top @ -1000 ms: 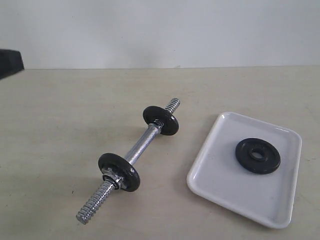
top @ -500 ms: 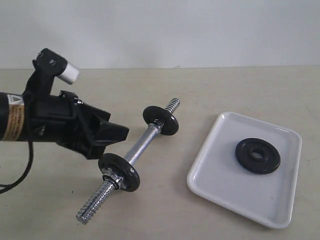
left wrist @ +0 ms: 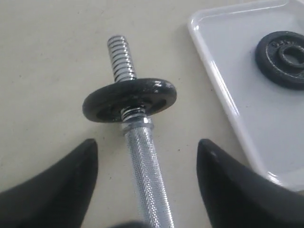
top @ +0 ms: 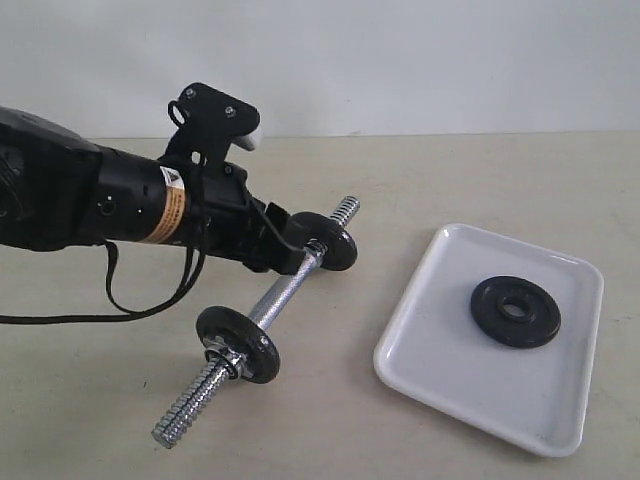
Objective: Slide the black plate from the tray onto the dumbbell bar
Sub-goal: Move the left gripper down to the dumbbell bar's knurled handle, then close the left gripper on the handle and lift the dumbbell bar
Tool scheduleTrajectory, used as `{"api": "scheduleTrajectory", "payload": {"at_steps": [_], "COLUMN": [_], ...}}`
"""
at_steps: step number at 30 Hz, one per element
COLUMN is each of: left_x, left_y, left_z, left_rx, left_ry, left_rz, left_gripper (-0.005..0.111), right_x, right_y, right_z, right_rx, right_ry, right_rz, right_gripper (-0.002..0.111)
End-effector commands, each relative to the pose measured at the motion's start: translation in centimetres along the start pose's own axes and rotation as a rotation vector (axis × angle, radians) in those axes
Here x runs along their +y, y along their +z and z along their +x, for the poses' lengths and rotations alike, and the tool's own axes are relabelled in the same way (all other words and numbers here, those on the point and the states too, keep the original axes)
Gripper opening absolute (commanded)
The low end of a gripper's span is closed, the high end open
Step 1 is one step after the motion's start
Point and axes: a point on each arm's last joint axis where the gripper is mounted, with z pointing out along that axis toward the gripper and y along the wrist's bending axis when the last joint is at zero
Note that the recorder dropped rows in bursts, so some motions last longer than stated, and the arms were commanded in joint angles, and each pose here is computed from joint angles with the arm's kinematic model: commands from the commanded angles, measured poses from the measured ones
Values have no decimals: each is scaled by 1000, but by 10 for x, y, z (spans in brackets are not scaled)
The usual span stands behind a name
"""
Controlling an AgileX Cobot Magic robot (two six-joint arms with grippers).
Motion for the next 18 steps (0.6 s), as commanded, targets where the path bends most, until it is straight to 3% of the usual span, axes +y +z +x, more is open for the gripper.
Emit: {"api": "scheduleTrajectory", "payload": {"at_steps": [1,12,18], "left_x": [3,6,7], "left_y": [12,38,46], "left_z": [7,31,28], "left_rx": [39,137,136], "left_ry": [1,23,25], "left_rz": [-47,-59,-57], "left_gripper": [56,56,56], "right_x": [3,3,3], "right_y": [-1,-1,-1], "right_z": [-2,-2,-2], "right_rx": [-4,-4,-4], "right_ry": [-17,-17,-17], "right_rz": [-9,-9,-9], "right_gripper": [0,0,0]}}
